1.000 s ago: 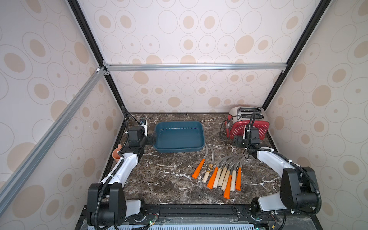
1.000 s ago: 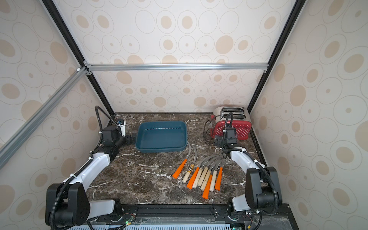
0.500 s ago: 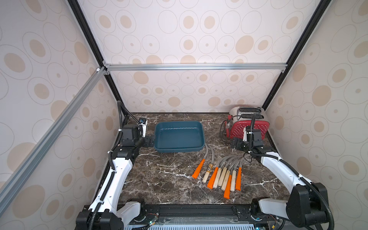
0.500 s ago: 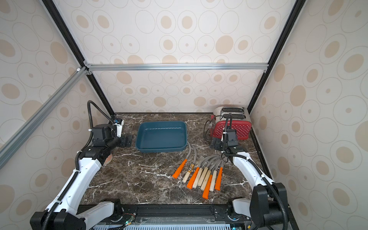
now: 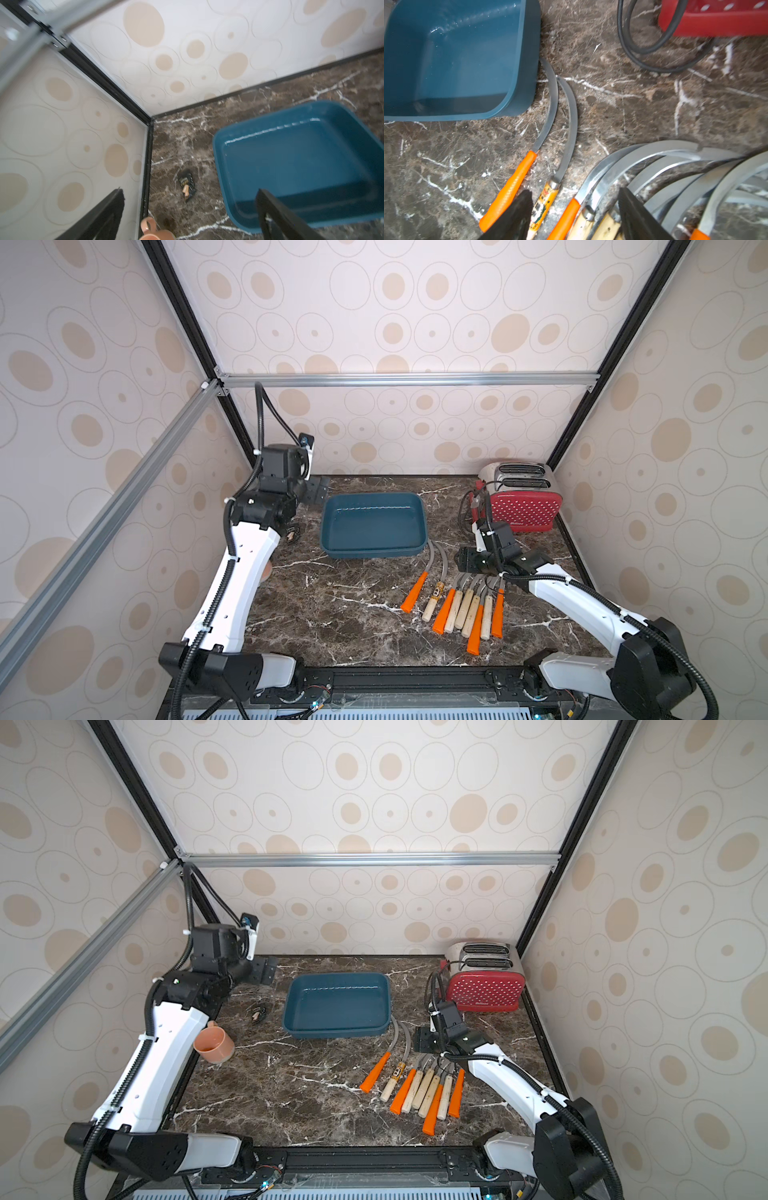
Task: Put small sickles into storage boxes
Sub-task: Pick up the sickle at the center of the board.
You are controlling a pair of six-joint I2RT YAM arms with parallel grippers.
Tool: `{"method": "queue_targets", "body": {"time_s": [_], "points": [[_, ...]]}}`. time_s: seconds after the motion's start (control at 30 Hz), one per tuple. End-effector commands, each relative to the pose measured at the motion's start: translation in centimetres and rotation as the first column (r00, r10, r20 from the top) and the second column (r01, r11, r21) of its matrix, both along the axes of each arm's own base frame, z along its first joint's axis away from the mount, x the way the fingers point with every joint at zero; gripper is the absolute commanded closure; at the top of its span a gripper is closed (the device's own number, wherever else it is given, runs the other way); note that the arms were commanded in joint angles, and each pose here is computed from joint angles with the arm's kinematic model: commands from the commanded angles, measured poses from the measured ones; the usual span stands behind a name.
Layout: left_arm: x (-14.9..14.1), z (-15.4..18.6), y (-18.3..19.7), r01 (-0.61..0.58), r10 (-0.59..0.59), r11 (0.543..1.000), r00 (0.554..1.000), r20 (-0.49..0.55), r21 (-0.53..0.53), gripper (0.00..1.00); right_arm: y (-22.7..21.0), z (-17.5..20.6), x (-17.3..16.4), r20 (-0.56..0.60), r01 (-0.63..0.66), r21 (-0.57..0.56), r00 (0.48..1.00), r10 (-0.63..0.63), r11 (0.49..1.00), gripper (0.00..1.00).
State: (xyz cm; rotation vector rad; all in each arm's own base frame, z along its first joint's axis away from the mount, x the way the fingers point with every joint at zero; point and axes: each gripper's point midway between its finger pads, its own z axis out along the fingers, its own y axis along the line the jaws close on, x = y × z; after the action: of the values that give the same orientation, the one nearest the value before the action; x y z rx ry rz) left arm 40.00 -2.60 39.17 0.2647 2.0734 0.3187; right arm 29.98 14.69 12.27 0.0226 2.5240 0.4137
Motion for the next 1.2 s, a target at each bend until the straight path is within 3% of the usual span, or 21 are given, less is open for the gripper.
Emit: {"method": "queue_targets", "body": {"time_s": [0.0,0.2,0.3,0.4,0.47,0.53,0.6,0.63,0.67,0.7,0.8,1.0,1.17], "points": [[-1.6,-1.8,0.5,-0.011,0.018,0.999,0.983,-0.185,0.044,0.01,0.1,-1.1,-1.5,-0.071,0.020,-0.013,0.997,-0.021,1.000,0.34],[-0.7,-4.8,-1.3,0.063,-0.064,0.998,0.973,-0.220,-0.012,0.01,0.9,-1.9,-3.1,-0.137,0.017,-0.051,0.990,-0.024,0.999,0.35],[0.3,-6.4,-1.0,0.020,-0.024,1.000,0.983,-0.181,-0.023,0.01,0.9,-2.2,-3.6,-0.171,0.041,-0.078,0.984,-0.054,0.996,0.42],[0.6,-7.6,-1.7,0.058,-0.063,0.998,0.985,-0.162,-0.041,0.04,1.4,-2.5,-4.1,-0.215,0.038,-0.081,0.975,-0.055,0.996,0.51],[0.8,-8.2,-1.9,0.065,-0.071,0.997,0.984,-0.166,-0.040,0.08,1.7,-2.6,-4.3,-0.234,0.046,-0.098,0.970,-0.068,0.994,0.45],[0.9,-8.8,-1.8,0.061,-0.066,0.998,0.982,-0.180,-0.035,0.22,2.3,-2.3,-4.6,-0.235,0.044,-0.108,0.970,-0.068,0.993,0.39],[1.2,-9.4,-1.9,0.061,-0.067,0.997,0.982,-0.178,-0.039,0.27,2.7,-2.1,-4.5,-0.230,0.051,-0.126,0.970,-0.080,0.991,0.31],[1.3,-9.5,-2.0,0.059,-0.066,0.997,0.983,-0.174,-0.045,0.25,2.9,-2.2,-4.5,-0.234,0.055,-0.134,0.969,-0.085,0.989,0.28],[1.4,-9.7,-2.4,0.074,-0.084,0.995,0.981,-0.173,-0.061,0.17,3.5,-2.3,-4.4,-0.240,0.049,-0.137,0.967,-0.082,0.989,0.26],[1.4,-10.0,-3.0,0.106,-0.118,0.991,0.976,-0.181,-0.075,0.02,4.0,-2.5,-4.2,-0.248,0.043,-0.144,0.966,-0.078,0.989,0.26],[1.4,-11.2,-4.1,0.144,-0.167,0.982,0.962,-0.218,-0.120,0.01,5.2,-3.5,-4.1,-0.267,0.034,-0.211,0.959,-0.091,0.977,0.26],[2.5,-12.7,-4.1,0.099,-0.134,0.984,0.961,-0.242,-0.150,0.01,6.6,-5.5,-4.7,-0.297,0.006,-0.335,0.948,-0.111,0.942,0.31],[3.4,-13.1,-4.3,0.089,-0.127,0.984,0.960,-0.251,-0.157,0.01,6.6,-7.1,-5.6,-0.312,0.049,-0.315,0.938,-0.152,0.948,0.38]]}}
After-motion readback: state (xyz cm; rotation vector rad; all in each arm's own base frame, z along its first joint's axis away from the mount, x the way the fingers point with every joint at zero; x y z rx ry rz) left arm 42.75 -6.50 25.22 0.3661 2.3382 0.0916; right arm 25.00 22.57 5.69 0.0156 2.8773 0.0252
